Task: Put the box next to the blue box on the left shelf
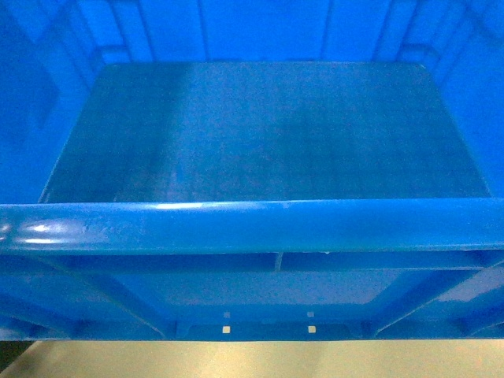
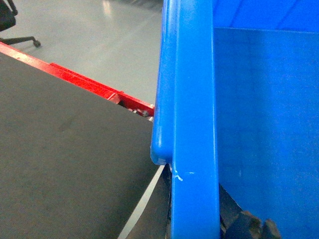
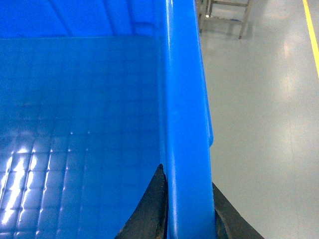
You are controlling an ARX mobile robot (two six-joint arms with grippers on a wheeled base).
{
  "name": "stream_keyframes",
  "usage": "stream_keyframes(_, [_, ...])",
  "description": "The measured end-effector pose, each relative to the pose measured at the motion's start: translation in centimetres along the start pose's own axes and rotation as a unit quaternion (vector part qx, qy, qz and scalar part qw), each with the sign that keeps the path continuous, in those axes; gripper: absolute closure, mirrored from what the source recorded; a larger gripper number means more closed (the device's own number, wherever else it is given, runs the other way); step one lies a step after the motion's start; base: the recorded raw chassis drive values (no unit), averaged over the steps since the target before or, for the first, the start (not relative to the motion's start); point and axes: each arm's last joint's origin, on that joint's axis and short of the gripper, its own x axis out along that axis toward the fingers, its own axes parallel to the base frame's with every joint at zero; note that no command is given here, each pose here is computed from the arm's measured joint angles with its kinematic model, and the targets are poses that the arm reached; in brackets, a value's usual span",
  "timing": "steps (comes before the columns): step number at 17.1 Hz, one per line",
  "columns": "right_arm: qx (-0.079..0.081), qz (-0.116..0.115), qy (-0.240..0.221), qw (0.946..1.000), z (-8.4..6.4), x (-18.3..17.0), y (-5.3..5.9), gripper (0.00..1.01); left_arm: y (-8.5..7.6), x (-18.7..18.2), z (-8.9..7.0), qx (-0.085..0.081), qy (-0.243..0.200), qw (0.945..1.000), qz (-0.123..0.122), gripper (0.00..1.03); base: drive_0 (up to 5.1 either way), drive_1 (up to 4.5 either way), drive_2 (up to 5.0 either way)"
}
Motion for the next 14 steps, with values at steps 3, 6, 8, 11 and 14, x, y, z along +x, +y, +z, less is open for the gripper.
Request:
stream_keyframes(3, [0.0,0.0,0.001,1.0,-0.01,0.0,0.0,0.91,0.0,0.0,0.0,0.0,0.0,1.0,0.0,0.95,-1.5,-1.5,-1.5])
stream_keyframes(6, [0.0,0.0,0.0,1.0,0.0,0.0,0.0,0.91,0.0,0.0,0.0,0.0,0.0,1.0,0.0,0.95,-1.5,-1.5,-1.5])
stream_keyframes(8, [0.0,0.0,0.0,1.0,0.0,0.0,0.0,0.91,0.0,0.0,0.0,0.0,0.0,1.0,0.0,0.95,-1.5,-1.5,-1.5])
stream_keyframes(11, [0.0,0.0,0.0,1.0,-0.01,0.0,0.0,0.91,0.0,0.0,0.0,0.0,0.0,1.0,-0.001,0.95,-1.5,-1.5,-1.5])
stream_keyframes(14, [0.0,0.0,0.0,1.0,0.0,0.0,0.0,0.91,0.0,0.0,0.0,0.0,0.0,1.0,0.0,0.95,-1.5,-1.5,-1.5])
